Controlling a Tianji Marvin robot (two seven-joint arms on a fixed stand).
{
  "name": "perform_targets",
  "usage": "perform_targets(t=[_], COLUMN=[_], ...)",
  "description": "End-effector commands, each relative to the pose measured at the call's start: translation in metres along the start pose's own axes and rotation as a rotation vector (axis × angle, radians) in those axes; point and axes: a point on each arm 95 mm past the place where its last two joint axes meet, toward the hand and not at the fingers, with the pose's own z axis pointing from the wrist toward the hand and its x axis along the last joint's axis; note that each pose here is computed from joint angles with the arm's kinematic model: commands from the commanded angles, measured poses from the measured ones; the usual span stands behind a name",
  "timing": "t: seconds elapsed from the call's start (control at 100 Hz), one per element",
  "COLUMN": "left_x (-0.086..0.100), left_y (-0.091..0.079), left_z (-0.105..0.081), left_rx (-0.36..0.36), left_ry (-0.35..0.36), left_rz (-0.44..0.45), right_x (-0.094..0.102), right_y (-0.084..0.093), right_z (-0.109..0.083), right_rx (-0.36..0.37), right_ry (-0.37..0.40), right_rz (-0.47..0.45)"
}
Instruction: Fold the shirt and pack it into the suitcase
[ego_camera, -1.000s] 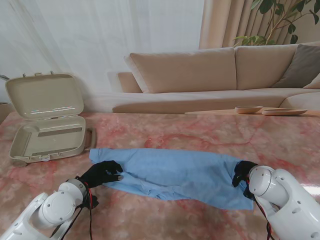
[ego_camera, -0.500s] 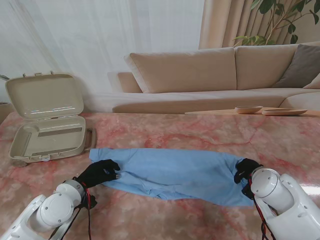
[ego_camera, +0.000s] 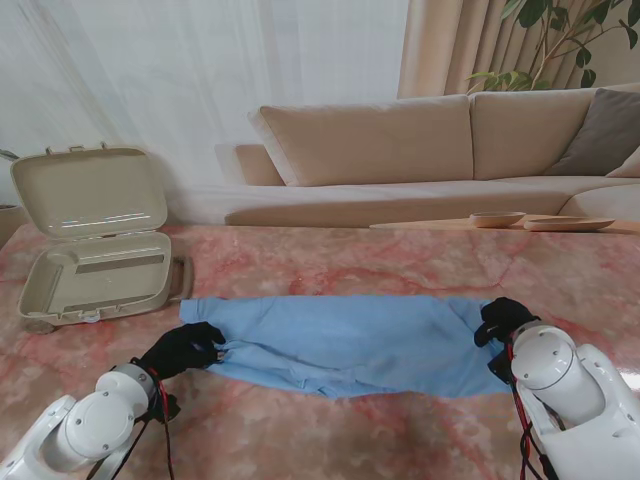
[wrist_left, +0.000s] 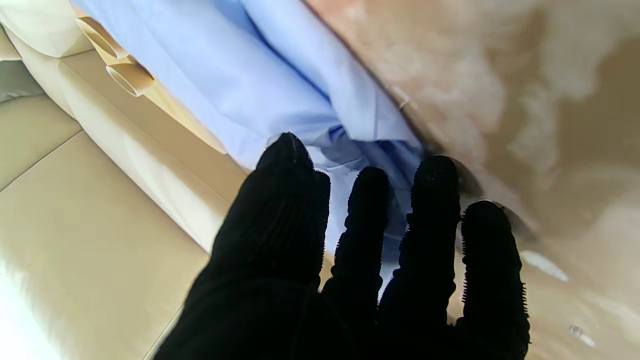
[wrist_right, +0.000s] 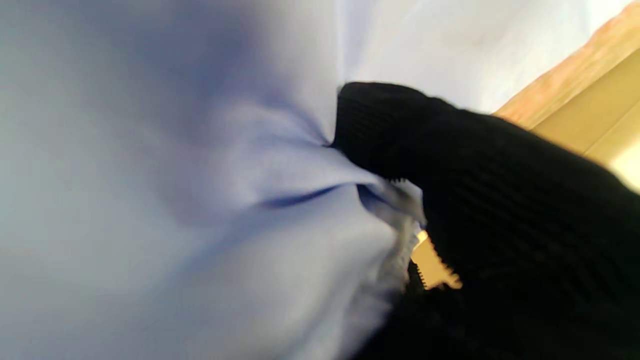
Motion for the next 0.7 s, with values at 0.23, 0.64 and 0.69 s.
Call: perform_targets(t=[0.23,0.64,0.69], left_x=[-0.01,0.0,0.002], left_y=[0.018,0.031,0.031], left_z=[0.012,0.028,0.03], left_rx=[-0.095,-0.156,-0.158], left_ry=[-0.001,0.064,0.072], left_rz=[-0.019,-0.042,-0.043], right_x=[0.01,0.037,0.041], right_y=[0.016,0.039,0.04], right_z=[-0.007,-0.019,-0.02], right_rx=[-0.022,-0.069,-0.069], right_ry=[0.035,0.112,0.126], right_rz=[0.007,0.069,0.071])
